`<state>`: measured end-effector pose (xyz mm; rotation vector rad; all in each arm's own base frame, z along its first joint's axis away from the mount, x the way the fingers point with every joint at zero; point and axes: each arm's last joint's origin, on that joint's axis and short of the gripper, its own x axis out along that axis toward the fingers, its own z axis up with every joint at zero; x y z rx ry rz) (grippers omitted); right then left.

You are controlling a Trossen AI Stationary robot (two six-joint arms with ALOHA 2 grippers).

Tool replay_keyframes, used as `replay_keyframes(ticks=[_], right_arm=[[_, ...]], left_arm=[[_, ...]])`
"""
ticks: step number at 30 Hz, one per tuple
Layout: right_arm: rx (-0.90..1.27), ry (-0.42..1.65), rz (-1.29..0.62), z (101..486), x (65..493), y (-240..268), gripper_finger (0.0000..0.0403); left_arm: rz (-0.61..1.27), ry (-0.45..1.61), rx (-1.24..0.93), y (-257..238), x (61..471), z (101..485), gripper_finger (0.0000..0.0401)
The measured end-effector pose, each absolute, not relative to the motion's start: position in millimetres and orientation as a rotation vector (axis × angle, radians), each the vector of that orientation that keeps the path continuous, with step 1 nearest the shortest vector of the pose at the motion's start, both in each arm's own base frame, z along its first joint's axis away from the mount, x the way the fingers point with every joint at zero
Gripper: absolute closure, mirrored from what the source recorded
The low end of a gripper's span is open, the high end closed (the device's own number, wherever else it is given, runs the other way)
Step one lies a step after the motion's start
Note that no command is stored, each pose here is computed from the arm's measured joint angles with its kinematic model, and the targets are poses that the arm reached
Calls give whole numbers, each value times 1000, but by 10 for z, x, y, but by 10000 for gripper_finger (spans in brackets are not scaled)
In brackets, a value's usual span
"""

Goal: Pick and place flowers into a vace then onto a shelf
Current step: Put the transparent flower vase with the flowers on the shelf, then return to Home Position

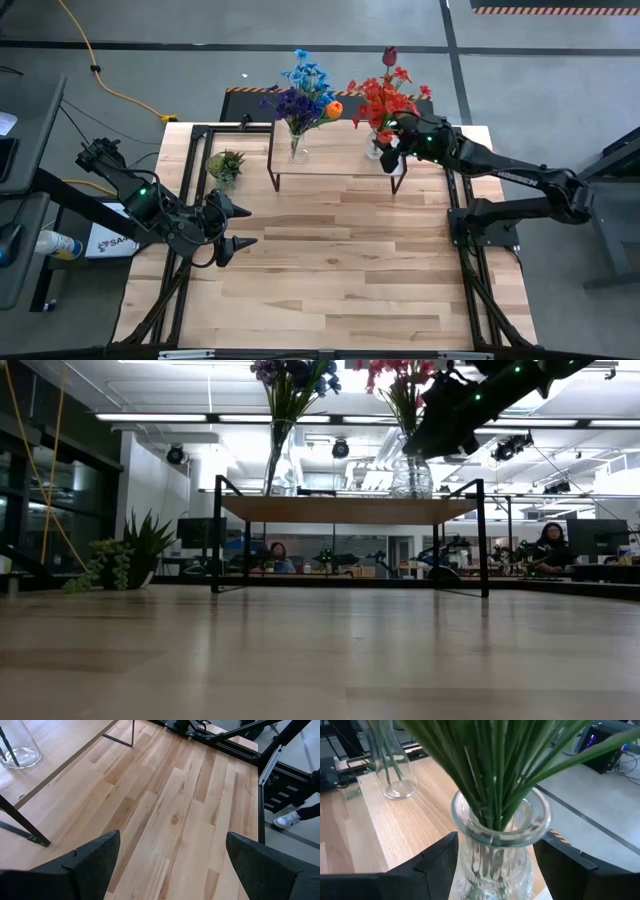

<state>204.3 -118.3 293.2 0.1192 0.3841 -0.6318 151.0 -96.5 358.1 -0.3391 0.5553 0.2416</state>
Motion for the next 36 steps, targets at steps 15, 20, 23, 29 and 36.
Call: replay_keyframes(ticks=[15,20,23,29,36], right_arm=[[115,372,-653,3071,1818,-1064,155],[120,365,-655,3150,1649,-970,155],[138,336,-659,3212,1532,-904,155],[167,273,-665,3317,1302,-775,155],[249,172,-615,3412,1115,-652,155]], left_arm=[[241,556,-340,-965,1510,3580,6],[218,564,-355,-954,1487,3595,6],[212,554,-365,-931,1456,3618,6],[202,529,-389,-874,1384,3670,6],[195,507,-407,-827,1326,3709,6]])
